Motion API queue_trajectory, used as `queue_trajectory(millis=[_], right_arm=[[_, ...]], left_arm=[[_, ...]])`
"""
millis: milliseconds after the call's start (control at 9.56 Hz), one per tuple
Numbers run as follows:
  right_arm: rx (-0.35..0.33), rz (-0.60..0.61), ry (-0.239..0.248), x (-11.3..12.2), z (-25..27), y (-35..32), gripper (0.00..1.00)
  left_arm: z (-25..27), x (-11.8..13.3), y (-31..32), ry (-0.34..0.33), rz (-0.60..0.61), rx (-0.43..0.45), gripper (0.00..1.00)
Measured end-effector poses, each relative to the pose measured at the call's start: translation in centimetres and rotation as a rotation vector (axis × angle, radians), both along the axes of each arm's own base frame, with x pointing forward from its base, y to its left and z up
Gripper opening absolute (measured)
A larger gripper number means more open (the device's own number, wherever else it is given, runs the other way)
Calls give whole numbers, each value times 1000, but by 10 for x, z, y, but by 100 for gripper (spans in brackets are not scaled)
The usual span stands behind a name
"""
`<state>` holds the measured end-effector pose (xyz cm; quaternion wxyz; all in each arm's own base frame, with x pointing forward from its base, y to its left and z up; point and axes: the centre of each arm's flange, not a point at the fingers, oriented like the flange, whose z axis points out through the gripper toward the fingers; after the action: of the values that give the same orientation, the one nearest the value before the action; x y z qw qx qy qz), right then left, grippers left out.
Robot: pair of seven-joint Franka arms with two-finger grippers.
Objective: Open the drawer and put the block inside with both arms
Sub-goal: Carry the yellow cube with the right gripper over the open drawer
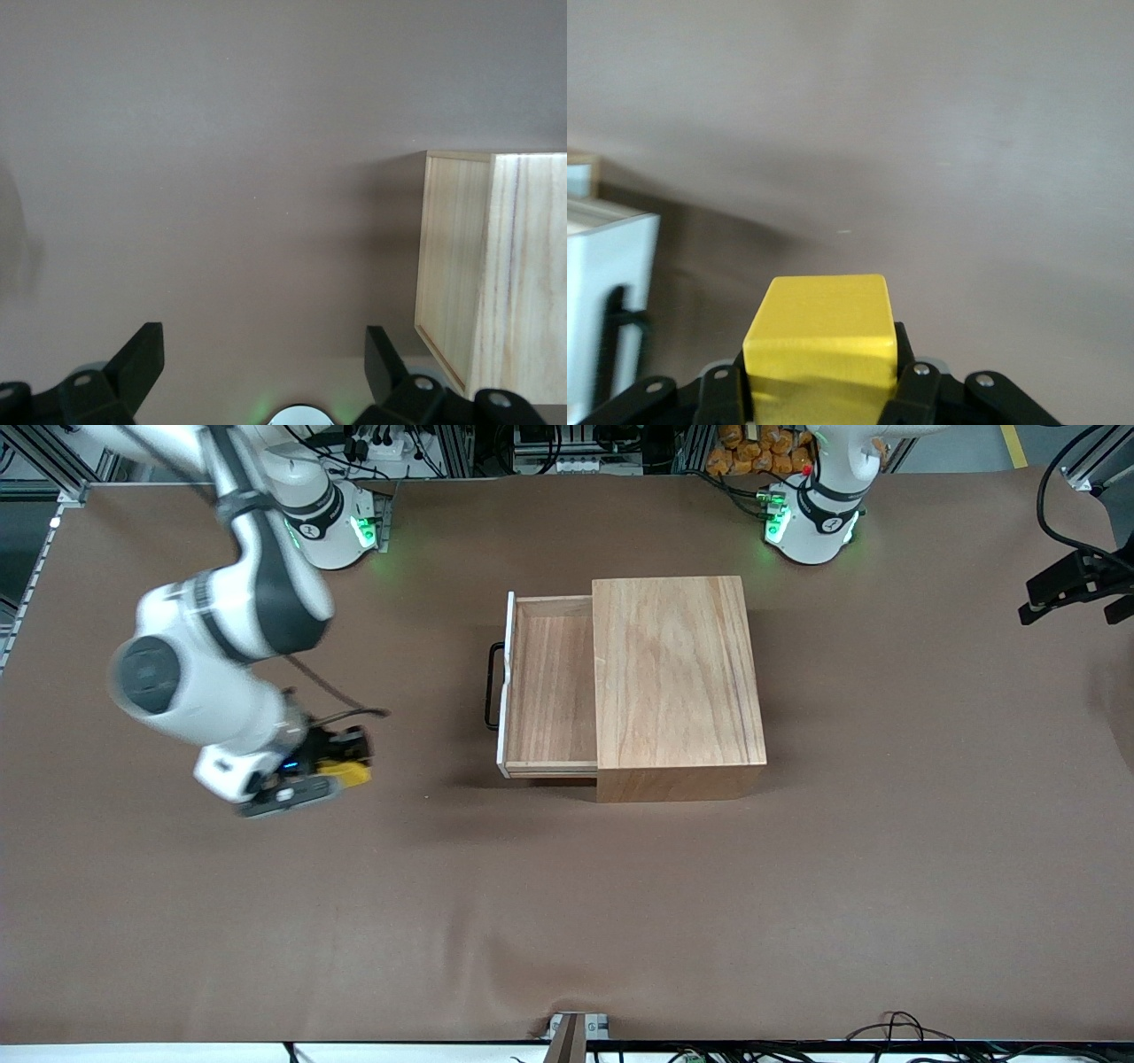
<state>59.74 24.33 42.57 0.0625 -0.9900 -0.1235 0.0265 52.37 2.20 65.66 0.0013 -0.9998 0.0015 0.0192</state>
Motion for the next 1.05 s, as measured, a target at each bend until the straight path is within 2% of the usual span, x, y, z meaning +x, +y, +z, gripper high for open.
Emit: queue_trajectory(millis=[314, 523, 733, 837, 1047], right_arm=[[16, -23, 0, -57, 17, 123, 56], [8, -52, 16, -90, 14, 172, 56], [-3, -49, 59, -101, -9, 191, 56], [3, -57, 94, -102, -24, 196, 56], [-7, -64, 129, -102, -48, 200, 56]], left_arm=[[-1, 1, -17, 0, -9, 1, 100], [-1, 1, -18, 0, -5, 1, 100], [-1, 1, -18, 2, -5, 1, 100], [-2, 1, -18, 3, -5, 1, 100], [-2, 1, -18, 4, 10, 2, 100]])
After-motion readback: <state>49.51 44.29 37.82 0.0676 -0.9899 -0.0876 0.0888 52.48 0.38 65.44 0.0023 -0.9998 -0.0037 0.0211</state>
